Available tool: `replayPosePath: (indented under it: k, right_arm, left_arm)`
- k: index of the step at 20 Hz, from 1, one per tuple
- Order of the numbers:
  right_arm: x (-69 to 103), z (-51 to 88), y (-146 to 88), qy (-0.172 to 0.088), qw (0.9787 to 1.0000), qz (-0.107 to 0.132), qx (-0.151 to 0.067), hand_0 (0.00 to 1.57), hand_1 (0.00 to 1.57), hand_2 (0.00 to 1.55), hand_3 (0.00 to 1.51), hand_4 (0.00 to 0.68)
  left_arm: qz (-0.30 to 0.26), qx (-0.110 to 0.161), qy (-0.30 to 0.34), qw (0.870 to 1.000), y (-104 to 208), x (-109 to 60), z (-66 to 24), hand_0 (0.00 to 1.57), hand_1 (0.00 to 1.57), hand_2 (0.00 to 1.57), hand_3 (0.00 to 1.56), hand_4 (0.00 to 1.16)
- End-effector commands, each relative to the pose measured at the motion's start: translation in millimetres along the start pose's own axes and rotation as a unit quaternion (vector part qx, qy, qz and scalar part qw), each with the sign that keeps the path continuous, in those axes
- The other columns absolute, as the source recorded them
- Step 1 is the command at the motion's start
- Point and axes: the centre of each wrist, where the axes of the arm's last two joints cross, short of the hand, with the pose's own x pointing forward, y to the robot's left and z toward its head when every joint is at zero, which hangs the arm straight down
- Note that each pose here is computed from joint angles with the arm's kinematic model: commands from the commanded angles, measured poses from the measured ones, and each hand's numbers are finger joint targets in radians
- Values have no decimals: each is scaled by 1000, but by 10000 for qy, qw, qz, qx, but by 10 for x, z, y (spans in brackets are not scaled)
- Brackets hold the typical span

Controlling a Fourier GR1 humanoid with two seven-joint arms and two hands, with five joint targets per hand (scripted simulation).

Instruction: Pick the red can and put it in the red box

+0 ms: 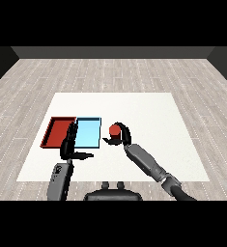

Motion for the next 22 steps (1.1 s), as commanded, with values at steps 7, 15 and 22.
replayPosePath:
  k: [7,15,22]
  right_arm:
    - [406,34,-131,-421,9991,-83,27,1445,1445,1432,1387,651]
    - [414,211,-170,-512,9983,-244,-110,1445,1445,1425,1381,655]
    - [377,173,-172,-513,9977,-447,-27,1458,1458,1443,1397,659]
  left_arm:
    - [111,-164,252,9995,-283,19,-93,0,0,0,0,0]
    - [382,-463,616,9963,-696,-88,-188,0,0,0,0,0]
    - [457,-578,1047,9918,-887,-251,-72,0,0,0,0,0]
